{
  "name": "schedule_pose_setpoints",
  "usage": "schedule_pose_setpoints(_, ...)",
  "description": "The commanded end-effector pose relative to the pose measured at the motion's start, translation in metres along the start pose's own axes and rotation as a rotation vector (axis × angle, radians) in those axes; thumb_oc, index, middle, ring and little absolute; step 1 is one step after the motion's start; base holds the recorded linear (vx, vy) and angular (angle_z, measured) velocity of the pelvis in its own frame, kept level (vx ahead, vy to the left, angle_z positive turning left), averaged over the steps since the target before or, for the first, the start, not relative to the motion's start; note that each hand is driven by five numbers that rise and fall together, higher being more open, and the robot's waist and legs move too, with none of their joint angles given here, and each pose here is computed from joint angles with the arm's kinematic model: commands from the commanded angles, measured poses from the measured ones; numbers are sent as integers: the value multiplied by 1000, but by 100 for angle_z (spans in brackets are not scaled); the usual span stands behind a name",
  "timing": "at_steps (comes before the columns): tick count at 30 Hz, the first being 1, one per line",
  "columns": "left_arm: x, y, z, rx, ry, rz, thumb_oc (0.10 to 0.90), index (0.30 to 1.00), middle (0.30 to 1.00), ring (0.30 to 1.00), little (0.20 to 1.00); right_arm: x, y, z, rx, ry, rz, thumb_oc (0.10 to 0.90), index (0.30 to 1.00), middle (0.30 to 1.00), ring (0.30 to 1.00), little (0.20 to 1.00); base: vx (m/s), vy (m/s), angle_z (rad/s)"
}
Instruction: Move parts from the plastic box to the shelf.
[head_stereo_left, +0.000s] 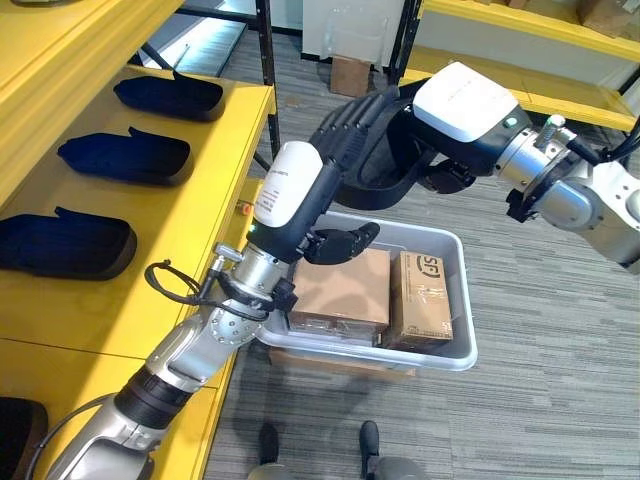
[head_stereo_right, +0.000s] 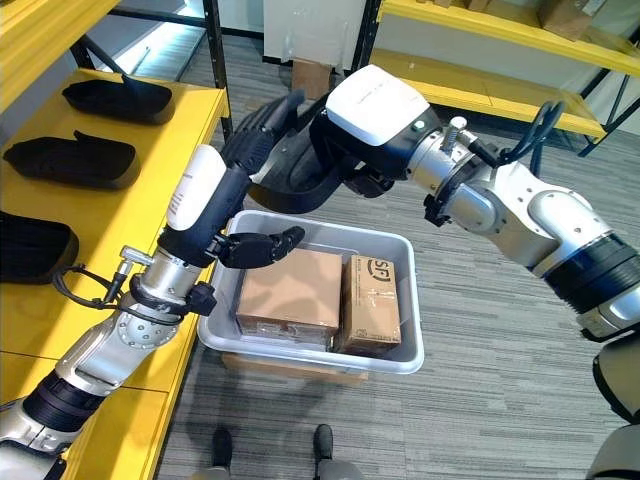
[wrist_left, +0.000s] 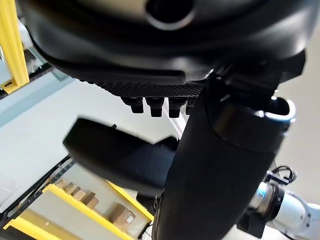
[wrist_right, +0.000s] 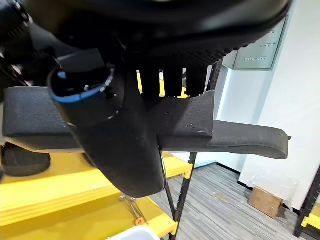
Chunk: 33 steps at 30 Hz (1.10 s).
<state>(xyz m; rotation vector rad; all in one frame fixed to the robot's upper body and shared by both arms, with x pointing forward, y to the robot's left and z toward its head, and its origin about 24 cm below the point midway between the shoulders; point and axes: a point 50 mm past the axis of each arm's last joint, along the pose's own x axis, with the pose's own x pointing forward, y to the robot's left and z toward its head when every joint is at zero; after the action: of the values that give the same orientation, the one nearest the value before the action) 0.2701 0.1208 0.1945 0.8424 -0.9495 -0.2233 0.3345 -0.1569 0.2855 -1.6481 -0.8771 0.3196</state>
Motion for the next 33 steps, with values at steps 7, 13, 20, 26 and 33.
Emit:
schedule_pose_setpoints(7,22,-1,7,64,-98,81,900,1000,1000,1000,1000,26,-55,-6,18,39,-289,400,300,300,300,300,0,0,0)
schedule_pose_setpoints(13,23,-5,0,87,-71,82,900,1000,1000,1000,1000,29,-57,-4,32,37,-306,400,300,300,300,300,0,0,0)
schedule_pose_setpoints(20,21,-3,-11,155,-32,97,900,1000,1000,1000,1000,31,-58,-2,45,34,-323,400,300,300,300,300,0,0,0)
schedule_pose_setpoints(26,19,0,-19,215,-7,107,900,1000,1000,1000,1000,33,-59,0,51,29,-334,400,300,300,300,300,0,0,0)
schedule_pose_setpoints(33,15,1,-26,247,20,96,900,1000,1000,1000,1000,33,-59,-1,53,37,-339,400,300,300,300,300,0,0,0)
